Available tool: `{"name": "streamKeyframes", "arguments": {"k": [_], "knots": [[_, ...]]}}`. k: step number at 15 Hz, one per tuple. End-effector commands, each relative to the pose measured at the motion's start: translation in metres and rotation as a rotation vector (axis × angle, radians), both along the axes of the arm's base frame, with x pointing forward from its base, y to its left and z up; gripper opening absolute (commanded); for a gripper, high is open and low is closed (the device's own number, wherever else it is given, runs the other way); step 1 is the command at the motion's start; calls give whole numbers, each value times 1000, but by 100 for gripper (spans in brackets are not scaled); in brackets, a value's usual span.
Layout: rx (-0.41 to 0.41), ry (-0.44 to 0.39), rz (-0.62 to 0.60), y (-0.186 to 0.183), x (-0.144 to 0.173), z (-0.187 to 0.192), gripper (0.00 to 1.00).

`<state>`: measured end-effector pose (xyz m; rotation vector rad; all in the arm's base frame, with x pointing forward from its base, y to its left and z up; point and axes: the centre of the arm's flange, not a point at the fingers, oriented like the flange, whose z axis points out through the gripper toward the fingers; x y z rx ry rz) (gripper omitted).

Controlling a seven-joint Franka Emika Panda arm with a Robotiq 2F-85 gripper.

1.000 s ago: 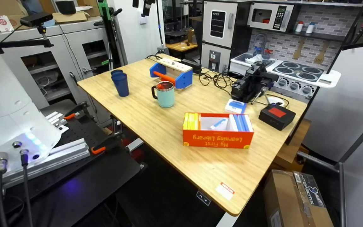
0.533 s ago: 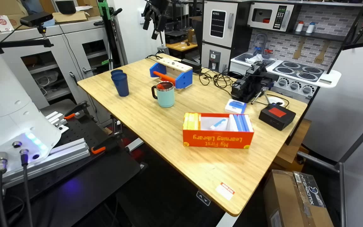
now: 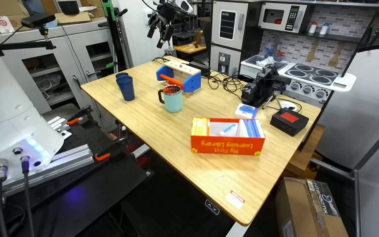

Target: Remove the orange object from the blue cup and out it on the table

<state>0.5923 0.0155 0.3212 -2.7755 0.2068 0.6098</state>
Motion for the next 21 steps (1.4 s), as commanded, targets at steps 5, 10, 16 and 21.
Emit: {"name": "streamKeyframes", "arguments": {"k": [5,10,16,21], "knots": [[5,-4,13,1,-1,5,100],[-53,46,21,-16,1,-45,100],[-94,46,5,-32,12,-113,100],[-107,100,-40,-54,20,-155,100]]}}
